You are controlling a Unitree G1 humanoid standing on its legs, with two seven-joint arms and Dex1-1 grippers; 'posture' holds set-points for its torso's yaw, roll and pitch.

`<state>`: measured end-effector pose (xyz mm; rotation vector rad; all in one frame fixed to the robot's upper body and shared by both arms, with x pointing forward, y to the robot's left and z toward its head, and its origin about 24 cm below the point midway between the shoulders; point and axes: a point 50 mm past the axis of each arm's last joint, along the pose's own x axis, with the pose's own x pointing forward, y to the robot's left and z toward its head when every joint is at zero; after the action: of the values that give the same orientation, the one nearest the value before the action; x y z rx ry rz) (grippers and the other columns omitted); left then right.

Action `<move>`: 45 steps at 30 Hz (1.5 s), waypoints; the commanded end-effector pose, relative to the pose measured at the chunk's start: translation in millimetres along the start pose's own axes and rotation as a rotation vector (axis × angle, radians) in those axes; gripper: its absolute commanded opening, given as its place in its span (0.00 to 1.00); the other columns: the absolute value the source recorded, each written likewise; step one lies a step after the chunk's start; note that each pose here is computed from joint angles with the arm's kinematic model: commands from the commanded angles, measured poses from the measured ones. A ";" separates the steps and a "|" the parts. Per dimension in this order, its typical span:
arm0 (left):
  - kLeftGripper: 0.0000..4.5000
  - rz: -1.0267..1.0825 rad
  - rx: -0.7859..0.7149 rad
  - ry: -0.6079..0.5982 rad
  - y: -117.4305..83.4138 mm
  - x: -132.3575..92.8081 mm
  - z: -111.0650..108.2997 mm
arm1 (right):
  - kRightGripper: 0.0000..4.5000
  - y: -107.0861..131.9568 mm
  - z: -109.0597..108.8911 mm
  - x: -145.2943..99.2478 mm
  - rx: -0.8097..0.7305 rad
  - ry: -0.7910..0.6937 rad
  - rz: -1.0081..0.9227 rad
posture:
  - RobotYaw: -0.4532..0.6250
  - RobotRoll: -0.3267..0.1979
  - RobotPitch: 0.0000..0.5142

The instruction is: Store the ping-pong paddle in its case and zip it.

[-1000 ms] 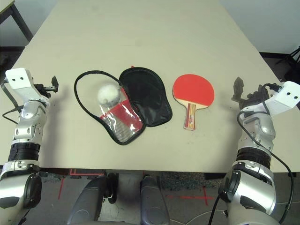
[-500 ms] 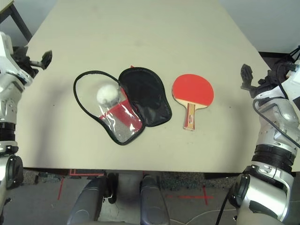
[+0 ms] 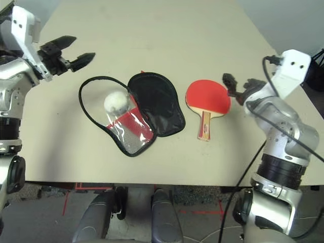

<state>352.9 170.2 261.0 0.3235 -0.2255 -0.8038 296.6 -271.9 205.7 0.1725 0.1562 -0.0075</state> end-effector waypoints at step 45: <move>1.00 -0.261 -0.031 0.103 -65.1 11.5 -26.0 | 0.25 26.1 -66.8 -11.5 -0.091 0.345 -0.149 | 0.36 0.62 0.42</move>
<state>327.7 125.8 217.9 0.3577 -0.0963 -1.0340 274.4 -229.9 148.2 0.0823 0.5094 -0.0917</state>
